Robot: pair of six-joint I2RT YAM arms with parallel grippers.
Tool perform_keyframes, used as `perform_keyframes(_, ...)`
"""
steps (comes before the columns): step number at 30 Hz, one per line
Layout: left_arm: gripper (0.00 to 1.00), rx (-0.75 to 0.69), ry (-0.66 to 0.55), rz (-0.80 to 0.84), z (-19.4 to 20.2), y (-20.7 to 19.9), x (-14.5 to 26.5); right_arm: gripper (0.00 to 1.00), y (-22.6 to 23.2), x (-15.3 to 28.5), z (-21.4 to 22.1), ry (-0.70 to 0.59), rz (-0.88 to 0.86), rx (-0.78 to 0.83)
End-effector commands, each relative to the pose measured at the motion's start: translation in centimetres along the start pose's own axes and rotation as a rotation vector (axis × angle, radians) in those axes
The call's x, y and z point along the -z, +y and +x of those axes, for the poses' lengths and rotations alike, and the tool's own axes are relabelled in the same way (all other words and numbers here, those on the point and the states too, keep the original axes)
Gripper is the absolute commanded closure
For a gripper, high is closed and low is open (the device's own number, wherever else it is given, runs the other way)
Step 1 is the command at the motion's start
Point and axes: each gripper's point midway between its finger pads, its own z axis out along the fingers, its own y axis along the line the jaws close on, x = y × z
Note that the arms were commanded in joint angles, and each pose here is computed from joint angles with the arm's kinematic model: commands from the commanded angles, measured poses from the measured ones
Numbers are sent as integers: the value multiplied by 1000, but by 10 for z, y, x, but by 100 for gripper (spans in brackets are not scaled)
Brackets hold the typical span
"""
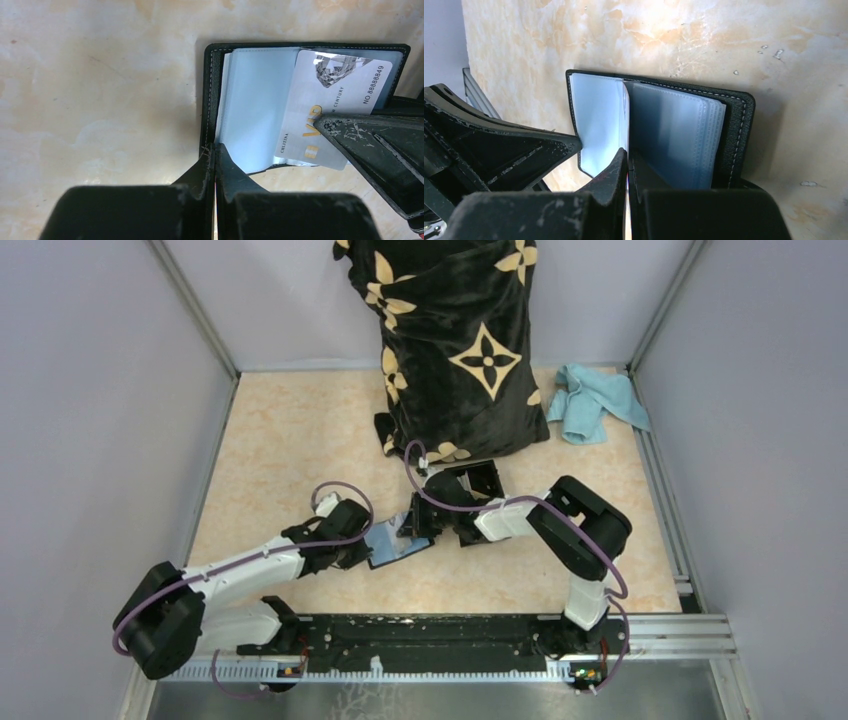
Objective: Put the credit cards into the card holder
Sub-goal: Insert the credit card into the card holder.
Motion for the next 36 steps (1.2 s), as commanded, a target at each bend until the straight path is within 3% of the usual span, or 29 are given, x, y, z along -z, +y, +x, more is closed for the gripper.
perform_keyframes(1,100,-42,31,-161,15,47,3,100,-33,-5,24,49,89,3)
perform_keyframes(36,100,-116,103,-245,34,50,-5,100,-45,-2,71,135,117,13)
